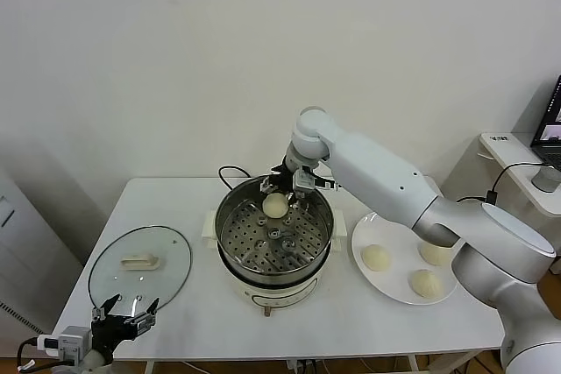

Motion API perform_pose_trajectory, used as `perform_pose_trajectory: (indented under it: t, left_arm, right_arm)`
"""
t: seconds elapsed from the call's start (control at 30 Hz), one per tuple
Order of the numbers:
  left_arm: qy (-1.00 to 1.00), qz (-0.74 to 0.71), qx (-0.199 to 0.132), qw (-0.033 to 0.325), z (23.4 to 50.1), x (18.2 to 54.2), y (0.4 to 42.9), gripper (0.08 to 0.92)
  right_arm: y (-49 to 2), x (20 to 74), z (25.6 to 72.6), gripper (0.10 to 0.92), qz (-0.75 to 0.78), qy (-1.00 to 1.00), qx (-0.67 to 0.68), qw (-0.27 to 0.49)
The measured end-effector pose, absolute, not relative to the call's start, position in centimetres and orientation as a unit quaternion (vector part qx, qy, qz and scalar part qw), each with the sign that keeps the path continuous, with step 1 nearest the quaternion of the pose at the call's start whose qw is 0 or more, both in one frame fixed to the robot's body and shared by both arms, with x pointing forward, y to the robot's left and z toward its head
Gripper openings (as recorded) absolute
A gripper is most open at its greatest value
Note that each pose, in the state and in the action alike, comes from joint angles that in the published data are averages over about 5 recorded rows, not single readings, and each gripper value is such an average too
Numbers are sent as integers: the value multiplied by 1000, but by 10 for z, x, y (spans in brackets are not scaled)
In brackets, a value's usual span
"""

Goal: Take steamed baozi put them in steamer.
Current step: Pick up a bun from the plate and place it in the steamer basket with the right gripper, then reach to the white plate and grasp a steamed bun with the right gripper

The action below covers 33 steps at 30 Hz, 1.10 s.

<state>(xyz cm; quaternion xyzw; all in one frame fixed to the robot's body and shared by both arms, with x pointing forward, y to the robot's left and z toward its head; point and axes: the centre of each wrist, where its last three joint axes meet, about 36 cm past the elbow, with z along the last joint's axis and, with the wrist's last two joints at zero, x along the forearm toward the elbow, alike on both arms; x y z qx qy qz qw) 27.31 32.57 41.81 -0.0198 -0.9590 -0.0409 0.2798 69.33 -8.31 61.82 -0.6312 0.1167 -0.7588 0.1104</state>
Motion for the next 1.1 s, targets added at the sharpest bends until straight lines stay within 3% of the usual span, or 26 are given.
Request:
perform_pose_trajectory:
  t: [0.23,0.57,1.1]
  left_arm:
    - [-959,-39,-19,280,417,273,326,823]
    - [-960,-38,-20,275,418,276,324,823]
    - [-962,-29,-10,271,419,271,326,823]
  right_arm:
    - [-114,706,665,823,-753,133,-638,96]
    - [-196,714,726,823,-725,171,-667,23]
    - [-297,700,668,823,-593,401,-654,-246]
